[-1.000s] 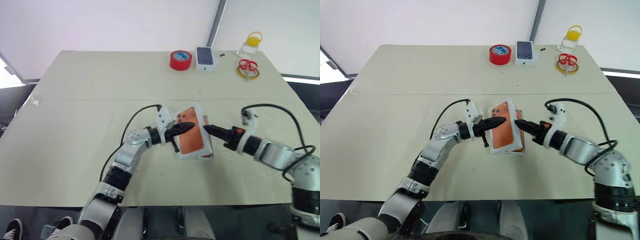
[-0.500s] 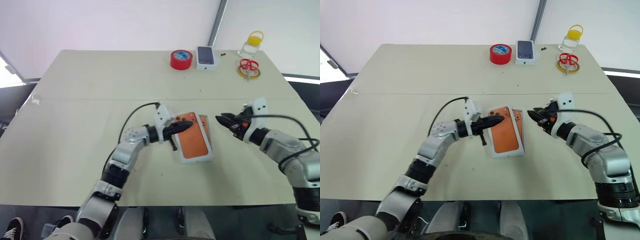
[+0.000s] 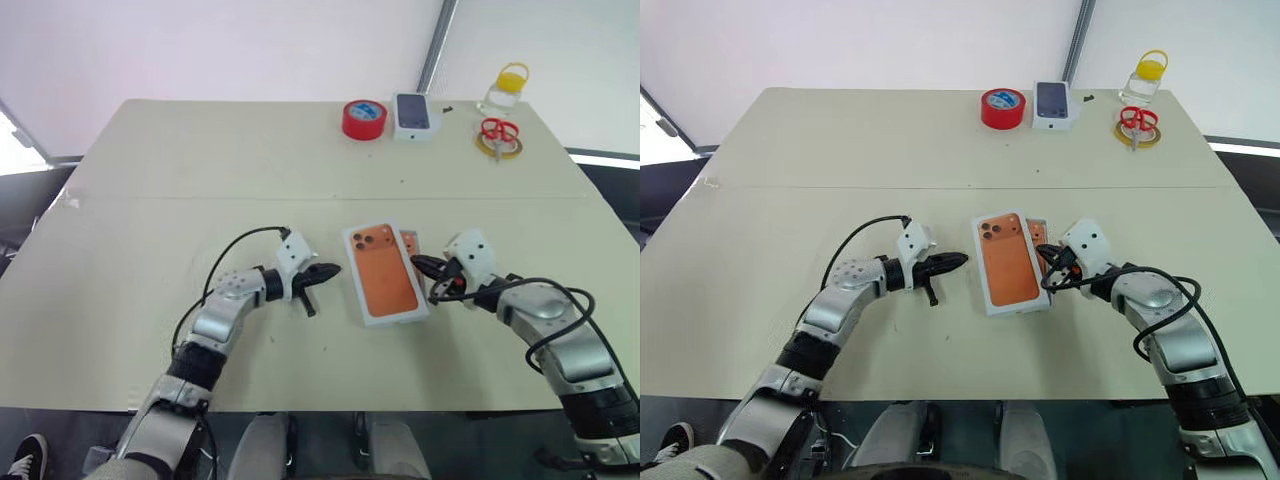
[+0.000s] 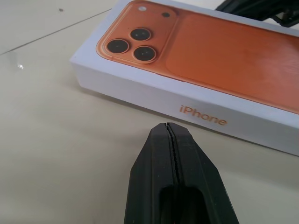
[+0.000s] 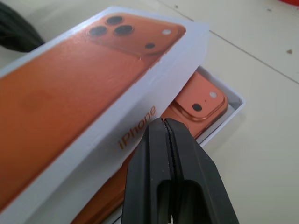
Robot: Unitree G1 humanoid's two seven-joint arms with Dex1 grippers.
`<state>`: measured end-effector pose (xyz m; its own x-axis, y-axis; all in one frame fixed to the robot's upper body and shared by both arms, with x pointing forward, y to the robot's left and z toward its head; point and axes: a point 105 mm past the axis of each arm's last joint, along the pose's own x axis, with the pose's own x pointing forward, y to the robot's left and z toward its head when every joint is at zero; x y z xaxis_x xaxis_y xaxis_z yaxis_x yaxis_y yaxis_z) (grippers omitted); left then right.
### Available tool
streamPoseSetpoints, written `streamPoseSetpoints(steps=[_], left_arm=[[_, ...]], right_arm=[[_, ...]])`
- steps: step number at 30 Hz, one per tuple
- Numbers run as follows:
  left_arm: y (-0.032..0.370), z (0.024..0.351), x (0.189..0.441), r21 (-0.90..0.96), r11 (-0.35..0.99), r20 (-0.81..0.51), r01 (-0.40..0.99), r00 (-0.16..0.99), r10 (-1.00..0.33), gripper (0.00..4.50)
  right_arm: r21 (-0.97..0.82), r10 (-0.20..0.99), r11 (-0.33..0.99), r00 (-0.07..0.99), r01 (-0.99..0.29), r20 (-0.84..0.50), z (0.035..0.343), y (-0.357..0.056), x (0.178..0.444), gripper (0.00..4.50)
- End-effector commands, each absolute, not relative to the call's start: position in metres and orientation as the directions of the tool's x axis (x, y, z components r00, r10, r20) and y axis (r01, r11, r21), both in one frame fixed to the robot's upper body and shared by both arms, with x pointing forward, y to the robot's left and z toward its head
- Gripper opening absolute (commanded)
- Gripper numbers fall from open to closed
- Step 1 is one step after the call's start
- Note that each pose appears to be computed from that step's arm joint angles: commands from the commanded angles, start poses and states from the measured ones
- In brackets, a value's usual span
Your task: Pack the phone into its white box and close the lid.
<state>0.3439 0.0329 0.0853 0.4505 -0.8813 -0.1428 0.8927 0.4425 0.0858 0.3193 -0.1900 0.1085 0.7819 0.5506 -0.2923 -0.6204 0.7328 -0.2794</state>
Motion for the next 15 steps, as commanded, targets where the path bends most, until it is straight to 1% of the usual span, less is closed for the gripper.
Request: streamPoseSetpoints(steps=[1,4,7,15], left_arm=[[0.009,0.099,0.342,0.137,0.381,-0.098,0.914,0.395,-0.913,0.0],[-0.004,0.099,0.341,0.137,0.357,-0.086,0.924,0.37,-0.925,0.0],[-0.013,0.107,0.342,0.136,0.358,-0.054,0.924,0.368,-0.928,0.0],[-0.014,0.111,0.355,0.149,0.396,-0.048,0.906,0.406,-0.912,0.0]], right_arm=[[-0.326,0.559,0.719,0.789,-0.614,-0.254,0.122,-0.188,0.322,0.02],[-0.32,0.547,0.734,0.801,-0.599,-0.244,0.124,-0.192,0.323,0.02],[-0.349,0.529,0.732,0.811,-0.586,-0.251,0.126,-0.198,0.323,0.02],[-0.389,0.485,0.734,0.83,-0.557,-0.274,0.12,-0.202,0.328,0.02]])
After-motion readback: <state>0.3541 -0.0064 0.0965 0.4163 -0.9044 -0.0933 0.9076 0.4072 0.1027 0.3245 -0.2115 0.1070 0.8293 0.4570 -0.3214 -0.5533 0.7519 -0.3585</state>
